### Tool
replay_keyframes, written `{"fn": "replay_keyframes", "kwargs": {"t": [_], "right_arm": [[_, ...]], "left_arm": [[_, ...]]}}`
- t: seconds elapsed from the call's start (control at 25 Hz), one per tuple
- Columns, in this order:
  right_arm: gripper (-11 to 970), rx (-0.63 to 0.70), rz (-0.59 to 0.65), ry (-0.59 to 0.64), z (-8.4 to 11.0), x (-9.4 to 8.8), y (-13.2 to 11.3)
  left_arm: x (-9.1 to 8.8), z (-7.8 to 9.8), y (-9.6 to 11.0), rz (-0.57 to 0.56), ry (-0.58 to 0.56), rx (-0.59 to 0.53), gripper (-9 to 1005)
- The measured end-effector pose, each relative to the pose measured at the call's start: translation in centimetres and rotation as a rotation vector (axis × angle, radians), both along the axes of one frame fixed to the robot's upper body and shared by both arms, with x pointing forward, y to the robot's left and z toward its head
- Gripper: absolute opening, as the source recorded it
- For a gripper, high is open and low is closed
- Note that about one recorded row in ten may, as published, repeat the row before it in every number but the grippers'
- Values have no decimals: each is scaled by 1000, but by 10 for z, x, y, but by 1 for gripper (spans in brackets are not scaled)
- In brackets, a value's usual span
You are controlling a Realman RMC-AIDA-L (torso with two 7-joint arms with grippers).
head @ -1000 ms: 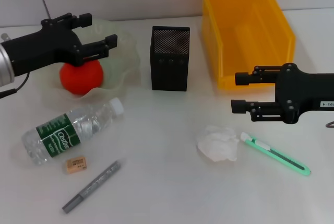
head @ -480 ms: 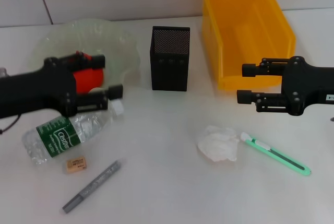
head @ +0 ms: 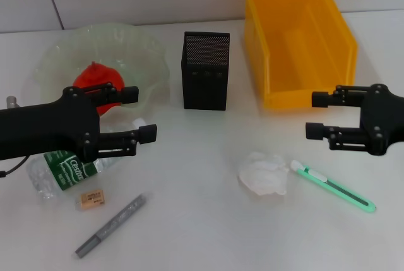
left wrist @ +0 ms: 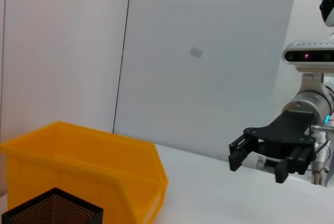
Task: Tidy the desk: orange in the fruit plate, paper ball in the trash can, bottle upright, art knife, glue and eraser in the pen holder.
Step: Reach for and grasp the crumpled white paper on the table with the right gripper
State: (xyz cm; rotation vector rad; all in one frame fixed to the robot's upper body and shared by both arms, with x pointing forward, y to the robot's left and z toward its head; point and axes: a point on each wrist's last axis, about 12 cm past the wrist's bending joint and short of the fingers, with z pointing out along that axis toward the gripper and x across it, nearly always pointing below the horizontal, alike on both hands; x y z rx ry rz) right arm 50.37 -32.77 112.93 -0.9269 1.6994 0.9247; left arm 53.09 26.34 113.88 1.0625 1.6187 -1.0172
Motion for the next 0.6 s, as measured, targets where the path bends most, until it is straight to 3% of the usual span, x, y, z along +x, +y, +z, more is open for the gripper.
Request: {"fn": "replay_keyframes", "kwargs": {"t": [0.28, 0.6], "right_arm": [[671, 3, -14, 19, -3, -16, -9], [671, -10, -32, 131, 0, -9, -10]], "left_arm": [[1, 2, -3, -8, -4, -4, 815], [2, 3, -5, -11, 5, -7, 815]]}}
